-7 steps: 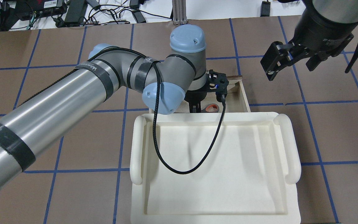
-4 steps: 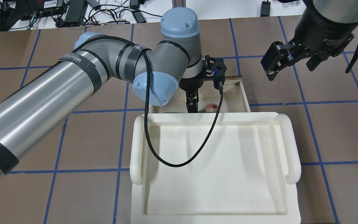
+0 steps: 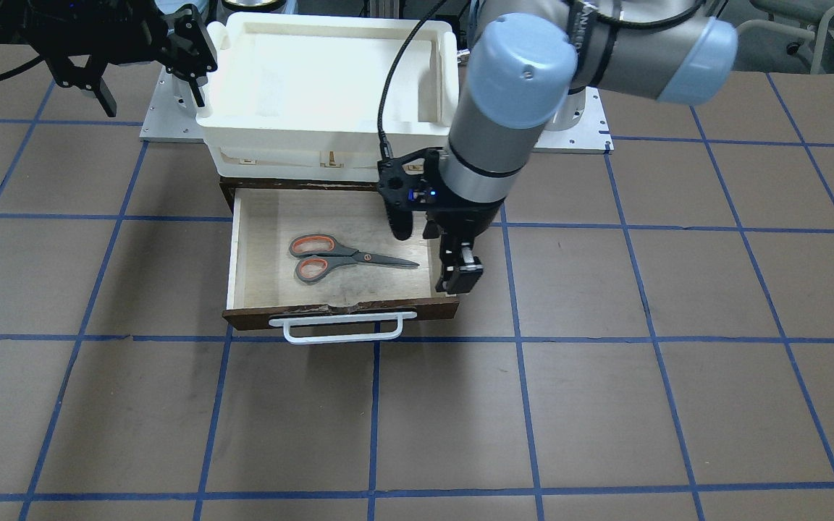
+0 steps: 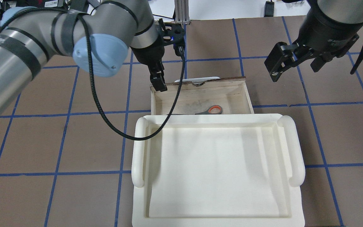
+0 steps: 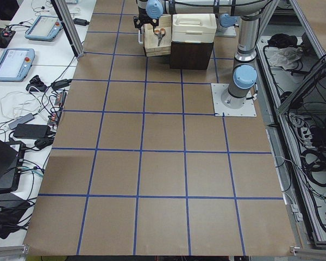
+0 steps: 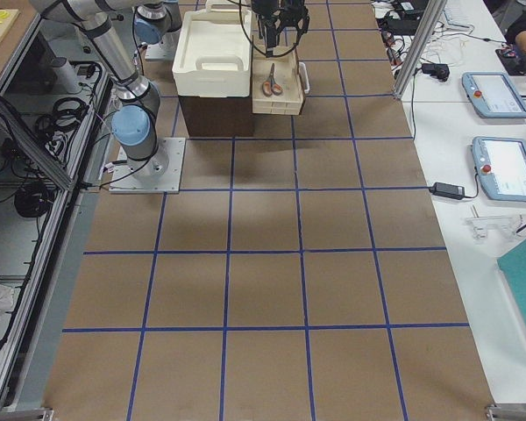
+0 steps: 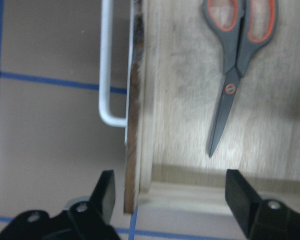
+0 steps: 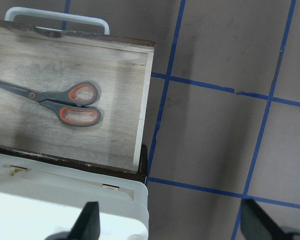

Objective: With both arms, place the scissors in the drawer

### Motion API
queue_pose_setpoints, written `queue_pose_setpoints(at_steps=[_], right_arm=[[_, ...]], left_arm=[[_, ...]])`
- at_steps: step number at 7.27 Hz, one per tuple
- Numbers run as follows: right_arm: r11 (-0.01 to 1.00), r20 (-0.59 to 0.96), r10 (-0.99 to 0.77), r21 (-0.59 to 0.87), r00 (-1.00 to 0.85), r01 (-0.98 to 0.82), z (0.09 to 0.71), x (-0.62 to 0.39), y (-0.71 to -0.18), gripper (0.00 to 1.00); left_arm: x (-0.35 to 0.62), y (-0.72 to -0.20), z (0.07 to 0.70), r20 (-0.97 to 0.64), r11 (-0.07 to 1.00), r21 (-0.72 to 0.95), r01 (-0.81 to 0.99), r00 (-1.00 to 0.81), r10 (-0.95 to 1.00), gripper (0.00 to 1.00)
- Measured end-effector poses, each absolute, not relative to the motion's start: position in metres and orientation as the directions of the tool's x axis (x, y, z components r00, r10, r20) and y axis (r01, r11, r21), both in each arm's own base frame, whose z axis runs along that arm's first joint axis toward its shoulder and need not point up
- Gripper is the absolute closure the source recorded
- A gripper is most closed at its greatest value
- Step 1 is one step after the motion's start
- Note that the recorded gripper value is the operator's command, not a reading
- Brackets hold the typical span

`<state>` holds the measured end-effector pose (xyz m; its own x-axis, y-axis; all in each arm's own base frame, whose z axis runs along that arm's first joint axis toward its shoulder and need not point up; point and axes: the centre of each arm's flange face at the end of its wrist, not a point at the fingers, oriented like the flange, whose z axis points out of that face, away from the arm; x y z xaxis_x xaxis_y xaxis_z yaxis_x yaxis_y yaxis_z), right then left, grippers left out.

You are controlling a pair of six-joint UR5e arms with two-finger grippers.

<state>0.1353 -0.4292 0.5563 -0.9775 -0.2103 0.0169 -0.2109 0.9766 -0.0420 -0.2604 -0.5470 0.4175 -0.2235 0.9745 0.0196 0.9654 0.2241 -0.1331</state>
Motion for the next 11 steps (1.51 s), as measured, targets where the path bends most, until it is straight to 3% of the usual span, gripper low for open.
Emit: queue_pose_setpoints(at_steps=[3,6,8,11], right_arm=[[0.976,0.017,-0.213,-0.043,-0.977,-0.214,0.556,0.135,-0.429,0.00],[0.975,0.016,-0.217,-0.040,-0.976,-0.218,0.555,0.135,-0.430,0.00],[0.975,0.017,-0.219,-0.041,-0.976,-0.219,0.555,0.135,-0.430,0.00],[0.975,0.016,-0.219,-0.040,-0.976,-0.220,0.555,0.134,-0.430,0.00]], left_arm=[[-0.180,-0.544,0.468,0.014,0.564,-0.141,0.813,-0.568,0.823,0.00],[-0.149,-0.521,0.495,0.005,0.876,-0.098,0.472,-0.880,0.474,0.00],[-0.146,-0.501,0.510,0.007,0.962,-0.087,0.258,-0.966,0.259,0.00],[-0.147,-0.488,0.506,0.021,0.985,-0.067,0.161,-0.986,0.163,0.00]])
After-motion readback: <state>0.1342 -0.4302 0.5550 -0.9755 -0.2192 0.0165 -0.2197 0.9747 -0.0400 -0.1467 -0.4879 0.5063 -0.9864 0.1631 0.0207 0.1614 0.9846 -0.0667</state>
